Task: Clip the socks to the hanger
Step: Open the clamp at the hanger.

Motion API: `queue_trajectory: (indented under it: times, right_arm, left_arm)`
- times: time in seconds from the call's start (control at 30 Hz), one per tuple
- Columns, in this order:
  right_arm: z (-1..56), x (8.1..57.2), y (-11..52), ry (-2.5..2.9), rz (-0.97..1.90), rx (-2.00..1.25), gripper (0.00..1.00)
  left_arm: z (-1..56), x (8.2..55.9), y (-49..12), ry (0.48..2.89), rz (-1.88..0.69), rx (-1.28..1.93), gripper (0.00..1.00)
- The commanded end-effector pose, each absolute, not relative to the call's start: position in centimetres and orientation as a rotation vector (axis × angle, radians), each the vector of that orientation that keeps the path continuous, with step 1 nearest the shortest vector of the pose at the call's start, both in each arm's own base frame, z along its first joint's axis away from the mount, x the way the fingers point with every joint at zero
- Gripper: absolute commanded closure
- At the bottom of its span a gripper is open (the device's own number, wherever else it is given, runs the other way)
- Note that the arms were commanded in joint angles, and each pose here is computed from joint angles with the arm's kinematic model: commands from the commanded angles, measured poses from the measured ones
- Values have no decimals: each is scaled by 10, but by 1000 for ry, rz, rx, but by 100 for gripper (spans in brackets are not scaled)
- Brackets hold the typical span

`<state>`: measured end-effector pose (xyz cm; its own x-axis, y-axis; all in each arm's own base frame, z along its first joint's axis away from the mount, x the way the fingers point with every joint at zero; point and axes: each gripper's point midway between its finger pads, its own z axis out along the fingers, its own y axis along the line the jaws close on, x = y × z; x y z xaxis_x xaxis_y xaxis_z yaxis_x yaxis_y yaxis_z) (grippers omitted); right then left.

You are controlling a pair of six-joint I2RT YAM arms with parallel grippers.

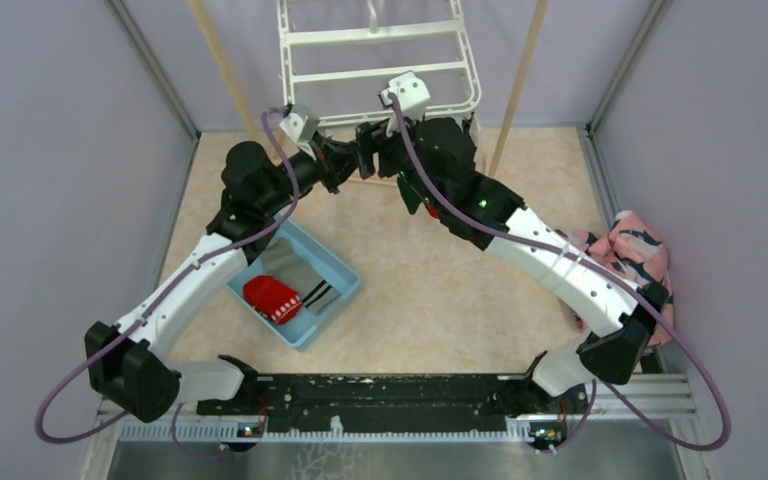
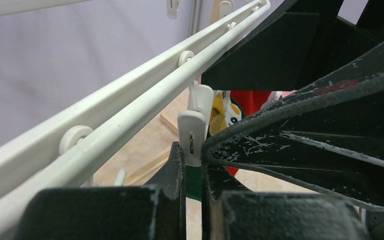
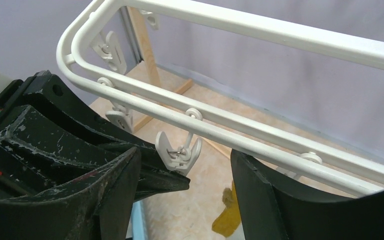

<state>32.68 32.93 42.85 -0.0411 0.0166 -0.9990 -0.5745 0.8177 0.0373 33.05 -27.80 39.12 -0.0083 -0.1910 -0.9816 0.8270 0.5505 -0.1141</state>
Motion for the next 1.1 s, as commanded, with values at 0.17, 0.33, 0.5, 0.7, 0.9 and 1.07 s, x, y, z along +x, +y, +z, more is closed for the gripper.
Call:
queue_trajectory:
  times: [0.17,0.33,0.5,0.7,0.9,1.07]
  right_arm:
    - [470,331,332,1441,532,-391,40]
    - [465,334,335,1447,536,-381,40]
    - [467,335,335,1434,541,-358,43]
    - [466,338,333,1434,537,-328,68]
    - [463,340,329,1446,521,-306,97]
    - [462,339,325,1448,513,-295,100]
  left_arm:
    - [391,307,-292,1350,-959,693,100]
    - [397,298,-298,1336,-988,710,100]
    - [396,292,-301,1345,-1000,729,100]
    - [401,281,-299,1329,-1016,741,100]
    - [397,281,-296,1340,-995,735,100]
    - [396,284,-292,1347,-965,715,100]
